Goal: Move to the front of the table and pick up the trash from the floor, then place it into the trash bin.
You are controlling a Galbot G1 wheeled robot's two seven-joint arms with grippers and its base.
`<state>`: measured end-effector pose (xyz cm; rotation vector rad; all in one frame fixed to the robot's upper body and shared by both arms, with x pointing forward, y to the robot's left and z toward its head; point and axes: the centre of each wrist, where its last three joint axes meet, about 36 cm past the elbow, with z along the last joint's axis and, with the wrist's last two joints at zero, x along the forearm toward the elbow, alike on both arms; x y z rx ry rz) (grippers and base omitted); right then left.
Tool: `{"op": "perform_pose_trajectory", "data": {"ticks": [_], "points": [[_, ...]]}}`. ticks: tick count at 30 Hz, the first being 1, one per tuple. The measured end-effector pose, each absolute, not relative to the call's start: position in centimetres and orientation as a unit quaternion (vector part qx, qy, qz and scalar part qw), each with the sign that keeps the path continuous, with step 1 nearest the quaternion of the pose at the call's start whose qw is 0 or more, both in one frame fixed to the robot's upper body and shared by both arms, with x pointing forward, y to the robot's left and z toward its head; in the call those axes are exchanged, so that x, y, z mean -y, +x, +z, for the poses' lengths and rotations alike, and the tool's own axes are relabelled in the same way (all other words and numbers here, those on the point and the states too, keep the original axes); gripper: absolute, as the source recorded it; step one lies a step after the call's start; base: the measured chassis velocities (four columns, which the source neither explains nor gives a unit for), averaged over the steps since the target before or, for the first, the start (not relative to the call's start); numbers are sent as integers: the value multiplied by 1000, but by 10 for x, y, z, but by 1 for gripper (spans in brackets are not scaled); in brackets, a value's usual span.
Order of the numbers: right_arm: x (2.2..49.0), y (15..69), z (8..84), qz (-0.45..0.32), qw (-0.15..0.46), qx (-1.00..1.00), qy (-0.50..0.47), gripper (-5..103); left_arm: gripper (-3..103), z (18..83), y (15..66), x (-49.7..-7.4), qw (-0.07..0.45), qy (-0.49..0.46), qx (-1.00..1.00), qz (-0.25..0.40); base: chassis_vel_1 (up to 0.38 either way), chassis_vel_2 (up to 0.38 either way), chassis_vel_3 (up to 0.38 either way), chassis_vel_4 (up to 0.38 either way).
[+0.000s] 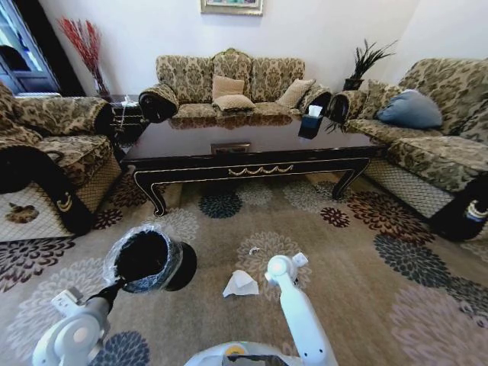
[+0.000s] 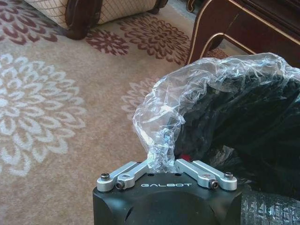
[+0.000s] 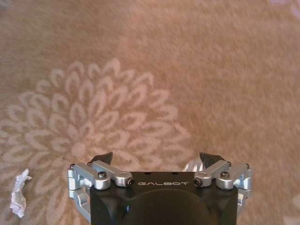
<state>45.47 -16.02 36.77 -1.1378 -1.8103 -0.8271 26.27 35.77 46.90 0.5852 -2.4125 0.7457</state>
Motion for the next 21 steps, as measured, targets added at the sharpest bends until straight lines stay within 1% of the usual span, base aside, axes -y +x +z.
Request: {"op": "perform_pose_trajectory", "data": {"ticks": [5, 10, 11, 21], "points": [[166, 462, 350, -326, 435, 688, -482, 100, 2, 469, 262, -357, 272, 217, 896, 276, 0, 0, 0, 0], [173, 466, 344, -341, 444, 666, -493, 100, 2, 469, 261, -359, 272, 221, 895, 274, 0, 0, 0, 0], [179, 466, 342, -357, 450, 649, -499, 100, 2, 469, 259, -359, 273, 223, 895, 275, 0, 0, 0, 0], [197, 447, 300, -383, 458, 631, -496, 100, 2, 470, 256, -355, 271, 229, 894, 272, 0, 0, 0, 0]]}}
